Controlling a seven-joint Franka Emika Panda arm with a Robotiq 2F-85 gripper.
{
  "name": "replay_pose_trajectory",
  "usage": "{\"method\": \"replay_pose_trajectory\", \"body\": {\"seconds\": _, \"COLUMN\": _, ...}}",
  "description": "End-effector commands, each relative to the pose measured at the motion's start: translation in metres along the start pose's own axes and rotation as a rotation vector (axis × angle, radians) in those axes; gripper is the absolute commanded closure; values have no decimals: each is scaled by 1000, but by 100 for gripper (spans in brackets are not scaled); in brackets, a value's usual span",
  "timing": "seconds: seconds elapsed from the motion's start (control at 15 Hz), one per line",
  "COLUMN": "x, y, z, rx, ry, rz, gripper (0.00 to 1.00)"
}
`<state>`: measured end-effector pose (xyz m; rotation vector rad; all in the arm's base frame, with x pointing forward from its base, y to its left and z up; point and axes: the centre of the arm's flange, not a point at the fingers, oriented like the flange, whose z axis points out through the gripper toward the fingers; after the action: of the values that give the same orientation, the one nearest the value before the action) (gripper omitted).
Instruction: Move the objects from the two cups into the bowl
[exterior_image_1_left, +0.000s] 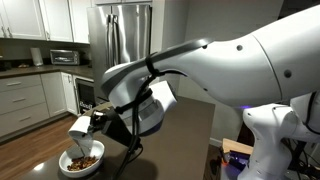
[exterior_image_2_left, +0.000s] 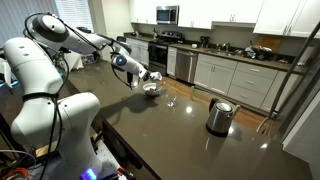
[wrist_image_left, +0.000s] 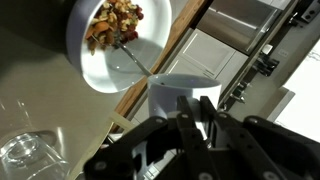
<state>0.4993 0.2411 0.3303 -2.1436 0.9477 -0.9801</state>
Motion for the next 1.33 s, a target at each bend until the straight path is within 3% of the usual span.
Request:
{"method": "replay_pose_trajectory", "body": {"seconds": 0.0, "x": -5, "y": 24, "z": 19, "rx": -45, "ry": -8, "rz": -46, "gripper": 94}}
{"method": "replay_pose_trajectory", "body": {"seconds": 0.47, "x": -24, "y": 41, "z": 28, "rx": -94, "ry": -10, "rz": -152, "gripper": 94}}
{"method": "replay_pose_trajectory", "body": {"seconds": 1.27, "x": -12, "y": -17, "z": -7, "rx": 46, "ry": 63, "rz": -210, "gripper": 94}}
